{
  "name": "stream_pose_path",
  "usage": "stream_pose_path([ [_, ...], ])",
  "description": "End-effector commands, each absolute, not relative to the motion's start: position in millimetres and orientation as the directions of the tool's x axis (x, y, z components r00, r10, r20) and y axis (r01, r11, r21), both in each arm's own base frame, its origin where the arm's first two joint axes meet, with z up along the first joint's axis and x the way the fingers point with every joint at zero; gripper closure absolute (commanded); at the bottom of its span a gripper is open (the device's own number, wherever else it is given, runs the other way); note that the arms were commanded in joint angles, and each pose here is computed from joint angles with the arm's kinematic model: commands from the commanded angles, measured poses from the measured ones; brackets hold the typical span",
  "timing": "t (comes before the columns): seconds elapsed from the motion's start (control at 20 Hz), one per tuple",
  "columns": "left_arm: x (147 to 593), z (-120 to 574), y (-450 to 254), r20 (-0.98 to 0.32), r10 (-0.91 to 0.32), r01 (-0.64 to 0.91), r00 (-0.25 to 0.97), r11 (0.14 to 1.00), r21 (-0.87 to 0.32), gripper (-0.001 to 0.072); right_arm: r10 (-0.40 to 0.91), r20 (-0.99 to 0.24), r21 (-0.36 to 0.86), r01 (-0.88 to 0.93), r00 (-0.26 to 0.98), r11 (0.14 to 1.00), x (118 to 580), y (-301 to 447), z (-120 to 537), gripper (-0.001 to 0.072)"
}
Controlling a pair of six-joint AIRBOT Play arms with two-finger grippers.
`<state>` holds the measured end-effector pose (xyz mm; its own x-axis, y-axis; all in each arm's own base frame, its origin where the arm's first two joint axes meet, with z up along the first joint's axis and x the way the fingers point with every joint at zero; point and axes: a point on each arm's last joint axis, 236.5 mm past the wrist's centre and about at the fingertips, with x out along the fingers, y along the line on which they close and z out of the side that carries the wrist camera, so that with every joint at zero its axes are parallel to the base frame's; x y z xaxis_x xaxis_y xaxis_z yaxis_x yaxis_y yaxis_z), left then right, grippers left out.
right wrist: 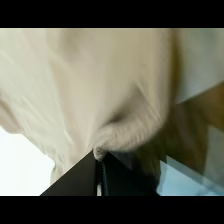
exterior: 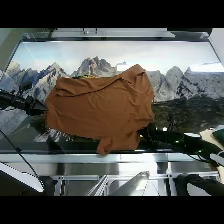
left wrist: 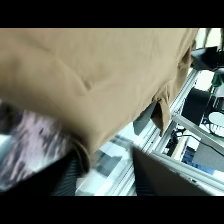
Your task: Fold the shirts.
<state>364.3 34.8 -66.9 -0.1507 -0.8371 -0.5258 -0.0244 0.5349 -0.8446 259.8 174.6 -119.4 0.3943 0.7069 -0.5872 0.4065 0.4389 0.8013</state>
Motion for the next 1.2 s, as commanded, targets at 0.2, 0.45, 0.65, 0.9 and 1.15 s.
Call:
stream_pose_path([
  [0.2, 354.1, -94.2, 44.2, -0.594, -0.786, -0.101, -0.172, 0.613, -0.783, 0.0362, 0.621, -0.588, 0.809, 0.357, 0.518, 0.467, 302.0, 94.4, -88.9, 0.0698],
  [0.45, 310.0, -110.3, 20.1, -0.488, -0.833, -0.227, -0.262, 0.545, -0.807, 0.0361, 0.613, -0.597, 0.801, 0.346, 0.518, 0.488, 300.6, 90.8, -88.3, 0.0698],
  [0.65, 295.8, -109.6, 27.0, -0.493, -0.806, -0.235, -0.327, 0.575, -0.784, 0.0366, 0.611, -0.598, 0.8, 0.345, 0.518, 0.491, 300.3, 88.8, -88.2, 0.0698],
  [0.9, 346.6, -99.6, 70.8, -0.696, -0.686, -0.117, -0.212, 0.725, -0.679, 0.0365, 0.629, -0.592, 0.805, 0.334, 0.504, 0.49, 296.8, 93.2, -86.7, 0.0698],
  [1.15, 356.4, -102.6, 51.6, -0.706, -0.672, -0.027, -0.222, 0.728, -0.685, 0.0364, 0.631, -0.591, 0.806, 0.333, 0.502, 0.49, 296.5, 94.0, -86.7, 0.0698],
])
